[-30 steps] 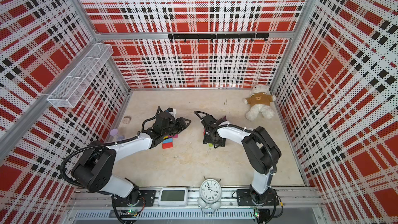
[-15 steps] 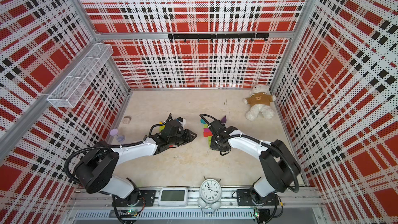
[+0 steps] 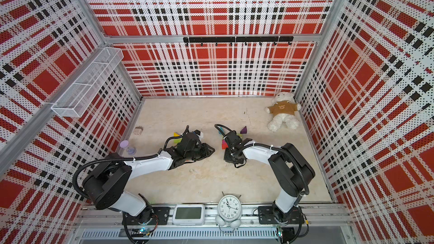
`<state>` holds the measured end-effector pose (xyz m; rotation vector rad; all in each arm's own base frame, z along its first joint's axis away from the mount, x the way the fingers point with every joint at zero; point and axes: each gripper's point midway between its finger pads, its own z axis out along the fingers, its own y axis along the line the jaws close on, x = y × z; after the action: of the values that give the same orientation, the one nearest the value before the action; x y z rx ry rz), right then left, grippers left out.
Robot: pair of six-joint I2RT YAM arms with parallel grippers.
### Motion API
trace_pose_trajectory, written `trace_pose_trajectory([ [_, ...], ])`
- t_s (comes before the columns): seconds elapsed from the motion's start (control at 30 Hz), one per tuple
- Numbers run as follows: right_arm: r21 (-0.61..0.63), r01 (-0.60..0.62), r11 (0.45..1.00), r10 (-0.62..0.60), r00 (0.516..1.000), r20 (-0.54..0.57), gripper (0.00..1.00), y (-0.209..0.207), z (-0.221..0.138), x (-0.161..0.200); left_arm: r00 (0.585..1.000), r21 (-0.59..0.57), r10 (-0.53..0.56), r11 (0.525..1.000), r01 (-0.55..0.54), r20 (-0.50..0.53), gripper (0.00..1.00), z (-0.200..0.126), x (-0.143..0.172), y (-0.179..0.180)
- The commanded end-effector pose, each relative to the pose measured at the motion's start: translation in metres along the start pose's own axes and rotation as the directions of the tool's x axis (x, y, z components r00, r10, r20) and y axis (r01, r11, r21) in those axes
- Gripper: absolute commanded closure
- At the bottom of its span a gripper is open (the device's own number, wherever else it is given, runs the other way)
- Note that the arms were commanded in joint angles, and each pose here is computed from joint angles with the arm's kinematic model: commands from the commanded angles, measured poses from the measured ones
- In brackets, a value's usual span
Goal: Assemble a carrot with building blocks
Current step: Assemble the building block at the center of the board, then reset both arms
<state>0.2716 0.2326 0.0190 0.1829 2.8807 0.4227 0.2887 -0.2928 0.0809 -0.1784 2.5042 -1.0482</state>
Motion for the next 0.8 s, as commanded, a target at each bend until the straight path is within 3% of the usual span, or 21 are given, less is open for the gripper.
trace_pose_trajectory([
  [0.0,0.033,-0.005,0.999,0.006,1.0,-0.019,0.76,-0.004,0.011,0.003,1.0,-0.004,-0.009,1.0,0.009,-0.005,0.73,0.004,0.001,-0.001],
  [0.23,0.058,0.035,0.998,-0.034,0.999,-0.003,0.75,-0.006,-0.019,0.0,0.999,0.031,0.027,0.999,-0.028,0.034,0.69,-0.008,-0.008,-0.016],
  [0.4,0.063,0.077,0.995,-0.085,0.987,0.135,0.68,-0.006,-0.087,-0.028,0.989,0.014,0.089,0.996,-0.092,0.116,0.51,-0.042,-0.028,-0.032],
  [0.43,0.051,0.078,0.996,-0.086,0.98,0.178,0.64,-0.007,-0.102,-0.039,0.984,-0.017,0.108,0.994,-0.107,0.143,0.42,-0.053,-0.036,-0.032],
  [0.5,0.02,0.071,0.997,-0.073,0.967,0.242,0.42,-0.014,-0.123,-0.059,0.973,-0.09,0.131,0.989,-0.116,0.192,0.25,-0.073,-0.054,-0.023],
  [0.53,0.002,0.076,0.997,-0.074,0.958,0.276,0.32,-0.019,-0.13,-0.07,0.965,-0.12,0.146,0.985,-0.122,0.219,0.09,-0.084,-0.064,-0.018],
  [0.57,0.0,0.077,0.997,-0.074,0.948,0.31,0.24,-0.028,-0.137,-0.082,0.954,-0.162,0.159,0.979,-0.12,0.254,0.01,-0.097,-0.077,-0.009],
  [0.63,0.015,0.082,0.997,-0.082,0.922,0.378,0.12,-0.044,-0.146,-0.105,0.929,-0.216,0.17,0.971,-0.101,0.328,0.01,-0.123,-0.102,0.007],
  [0.77,0.085,0.079,0.993,-0.111,0.859,0.499,0.06,-0.08,-0.156,-0.146,0.839,-0.341,0.187,0.94,-0.002,0.511,0.01,-0.186,-0.15,0.049],
])
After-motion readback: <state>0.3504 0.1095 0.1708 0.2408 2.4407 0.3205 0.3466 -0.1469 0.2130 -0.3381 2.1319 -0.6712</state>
